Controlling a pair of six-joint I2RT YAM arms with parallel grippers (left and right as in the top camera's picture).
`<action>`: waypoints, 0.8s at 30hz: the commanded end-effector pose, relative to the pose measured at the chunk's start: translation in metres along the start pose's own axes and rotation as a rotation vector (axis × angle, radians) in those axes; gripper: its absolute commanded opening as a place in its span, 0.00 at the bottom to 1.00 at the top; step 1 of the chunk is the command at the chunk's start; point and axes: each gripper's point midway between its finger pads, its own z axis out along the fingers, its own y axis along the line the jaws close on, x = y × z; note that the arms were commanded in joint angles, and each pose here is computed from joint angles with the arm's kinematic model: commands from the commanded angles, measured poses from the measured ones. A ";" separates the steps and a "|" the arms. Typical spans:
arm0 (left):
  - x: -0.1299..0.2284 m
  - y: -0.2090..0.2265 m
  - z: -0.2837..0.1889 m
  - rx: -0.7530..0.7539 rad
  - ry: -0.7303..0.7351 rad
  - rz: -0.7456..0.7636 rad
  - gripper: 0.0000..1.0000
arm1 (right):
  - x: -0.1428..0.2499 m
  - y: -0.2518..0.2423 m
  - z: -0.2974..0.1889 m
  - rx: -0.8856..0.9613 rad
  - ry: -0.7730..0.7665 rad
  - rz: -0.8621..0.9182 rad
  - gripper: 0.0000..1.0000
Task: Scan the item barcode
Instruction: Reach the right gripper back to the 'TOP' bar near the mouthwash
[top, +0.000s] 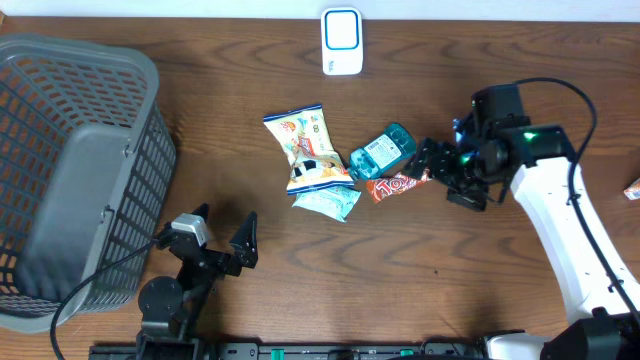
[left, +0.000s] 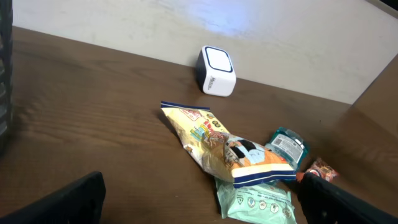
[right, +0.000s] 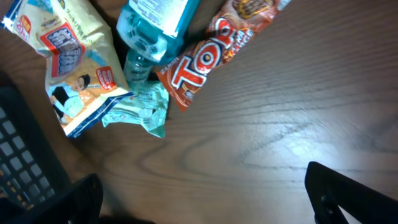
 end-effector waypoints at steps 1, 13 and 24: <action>0.015 0.004 0.002 -0.002 0.036 -0.010 0.99 | 0.005 0.009 0.013 -0.015 0.001 -0.028 0.99; 0.015 0.004 0.002 -0.002 0.036 -0.010 0.99 | -0.009 0.035 0.035 0.006 -0.112 -0.174 0.99; 0.015 0.004 0.002 -0.002 0.036 -0.010 0.99 | -0.022 0.016 0.097 0.190 -0.102 -0.243 0.69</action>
